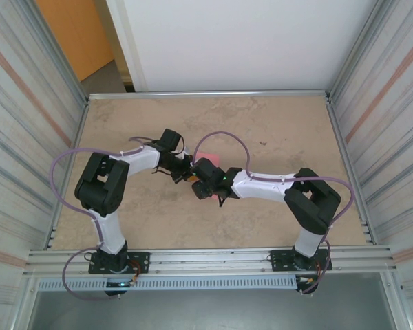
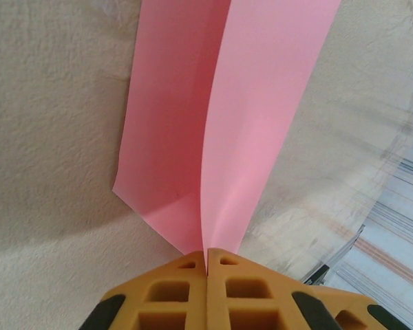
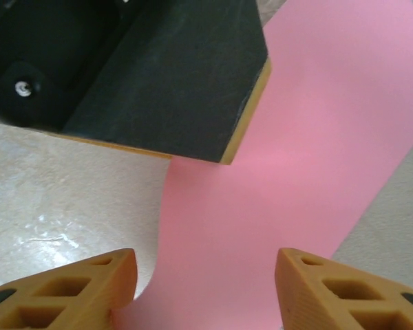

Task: Fold a paper plane with a square sheet of paper (pick it up from the middle)
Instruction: Third fold the triangle at the center of the table.

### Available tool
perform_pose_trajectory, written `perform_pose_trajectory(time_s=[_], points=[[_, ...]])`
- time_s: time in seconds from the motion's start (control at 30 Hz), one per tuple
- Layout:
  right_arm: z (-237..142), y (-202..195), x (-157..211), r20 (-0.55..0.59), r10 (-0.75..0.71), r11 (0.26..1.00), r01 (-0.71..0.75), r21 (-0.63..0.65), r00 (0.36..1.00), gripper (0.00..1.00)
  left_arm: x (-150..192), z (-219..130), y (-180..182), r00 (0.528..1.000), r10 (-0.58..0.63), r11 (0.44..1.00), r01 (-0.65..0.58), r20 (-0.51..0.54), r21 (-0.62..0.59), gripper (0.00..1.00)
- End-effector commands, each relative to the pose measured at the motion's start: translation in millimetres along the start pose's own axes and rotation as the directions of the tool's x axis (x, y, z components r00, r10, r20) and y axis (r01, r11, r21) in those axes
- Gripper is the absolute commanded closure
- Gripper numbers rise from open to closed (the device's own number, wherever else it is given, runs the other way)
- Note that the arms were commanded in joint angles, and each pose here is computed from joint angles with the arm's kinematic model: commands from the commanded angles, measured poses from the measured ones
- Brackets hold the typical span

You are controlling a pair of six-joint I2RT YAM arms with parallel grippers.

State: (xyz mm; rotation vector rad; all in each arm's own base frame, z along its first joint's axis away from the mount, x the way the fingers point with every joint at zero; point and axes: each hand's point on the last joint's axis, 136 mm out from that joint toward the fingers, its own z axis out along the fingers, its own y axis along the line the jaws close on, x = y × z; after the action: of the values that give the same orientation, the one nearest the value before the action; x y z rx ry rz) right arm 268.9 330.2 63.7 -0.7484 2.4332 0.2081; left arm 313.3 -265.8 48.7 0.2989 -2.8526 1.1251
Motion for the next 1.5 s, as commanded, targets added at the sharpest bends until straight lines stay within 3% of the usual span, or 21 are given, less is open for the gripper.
perform_pose_trajectory(time_s=[0.0,0.5,0.6,0.7,0.83,0.97,1.1,1.47], points=[[-15,-9,-10,0.047,-0.02,0.999,0.018,0.046,0.999,0.5,1,2,1,1.0,-0.02,1.0,0.02,-0.016,-0.001,1.0],[-4,9,8,-0.029,-0.03,0.997,0.028,-0.072,0.999,0.75,1,-2,-2,1.0,-0.025,1.0,0.025,-0.007,0.006,0.97],[-3,9,10,-0.039,-0.039,0.997,0.036,-0.07,0.998,0.84,0,-5,-3,0.999,-0.034,0.999,0.034,0.0,0.015,0.95],[-3,7,11,-0.045,-0.038,0.997,0.035,-0.075,0.998,0.92,-2,-12,-4,0.999,-0.036,0.999,0.036,0.016,0.024,0.9],[-8,11,11,-0.044,-0.028,0.991,0.022,-0.13,0.999,0.99,-13,-29,2,0.996,-0.052,0.998,0.051,0.068,0.027,0.76],[-15,21,11,-0.048,0.01,0.969,-0.021,-0.244,0.999,1.0,-26,-45,2,0.992,-0.04,0.997,0.032,0.12,0.066,0.69],[-20,28,15,-0.068,0.065,0.931,-0.085,-0.354,0.996,1.0,-35,-49,-15,0.99,0.014,0.994,-0.029,0.139,0.107,0.68],[-26,42,22,-0.135,0.13,0.844,-0.181,-0.505,0.982,1.0,-36,0,-25,0.995,0.09,0.994,-0.091,0.035,0.054,0.73]])
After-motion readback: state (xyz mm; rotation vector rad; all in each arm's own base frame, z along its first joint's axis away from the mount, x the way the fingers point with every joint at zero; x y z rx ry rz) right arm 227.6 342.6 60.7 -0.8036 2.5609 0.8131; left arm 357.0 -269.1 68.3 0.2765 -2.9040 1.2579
